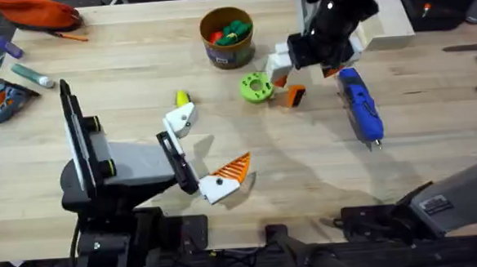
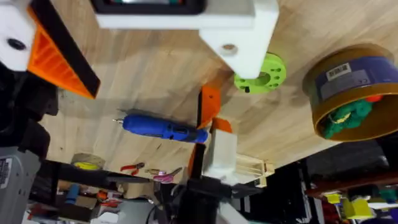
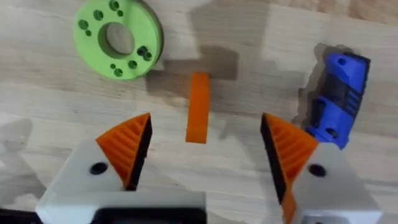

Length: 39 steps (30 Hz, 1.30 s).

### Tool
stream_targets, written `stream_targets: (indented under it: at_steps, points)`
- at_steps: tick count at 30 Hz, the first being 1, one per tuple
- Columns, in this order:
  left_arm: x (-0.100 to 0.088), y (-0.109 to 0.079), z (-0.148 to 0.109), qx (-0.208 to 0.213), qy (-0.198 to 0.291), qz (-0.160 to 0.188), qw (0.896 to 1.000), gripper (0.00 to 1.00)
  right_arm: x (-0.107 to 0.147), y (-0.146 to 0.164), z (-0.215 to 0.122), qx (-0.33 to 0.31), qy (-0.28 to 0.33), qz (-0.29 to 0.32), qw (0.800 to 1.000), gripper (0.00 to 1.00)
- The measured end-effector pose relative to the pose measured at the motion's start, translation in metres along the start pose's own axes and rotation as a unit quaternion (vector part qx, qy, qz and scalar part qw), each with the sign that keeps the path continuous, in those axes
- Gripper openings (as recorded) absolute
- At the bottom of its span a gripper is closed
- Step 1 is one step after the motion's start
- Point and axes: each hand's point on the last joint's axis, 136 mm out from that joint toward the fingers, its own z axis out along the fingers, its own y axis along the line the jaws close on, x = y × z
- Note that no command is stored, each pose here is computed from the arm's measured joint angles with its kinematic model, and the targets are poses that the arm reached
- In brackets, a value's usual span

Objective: Pick up the gripper from the table and insert it into the empty holder that is missing its gripper. Then pick up a screw, insert it into the mounting hole, and use the screwdriver to tighten it. Finally, clean up the table by picking up the vegetable and placing it into the bucket.

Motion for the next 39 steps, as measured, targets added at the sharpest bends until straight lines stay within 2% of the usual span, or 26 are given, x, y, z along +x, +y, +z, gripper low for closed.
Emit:
stream_targets:
  at_steps: [8, 19, 24, 39]
  points:
    - [0.000, 0.000, 0.000, 0.000, 0.000, 0.000, 1.000, 0.985, 0.008, -0.001, 0.020, -0.002, 0.025, 0.005, 1.000, 0.949]
    - [0.000, 0.000, 0.000, 0.000, 0.000, 0.000, 1.000, 0.985, 0.011, -0.001, 0.034, 0.000, 0.045, 0.001, 0.999, 0.745]
    - [0.000, 0.000, 0.000, 0.000, 0.000, 0.000, 1.000, 0.985, 0.011, 0.001, 0.035, -0.003, 0.047, 0.000, 0.999, 0.603]
    - [0.000, 0.000, 0.000, 0.000, 0.000, 0.000, 1.000, 0.985, 0.014, 0.008, 0.034, -0.025, 0.054, -0.003, 0.998, 0.368]
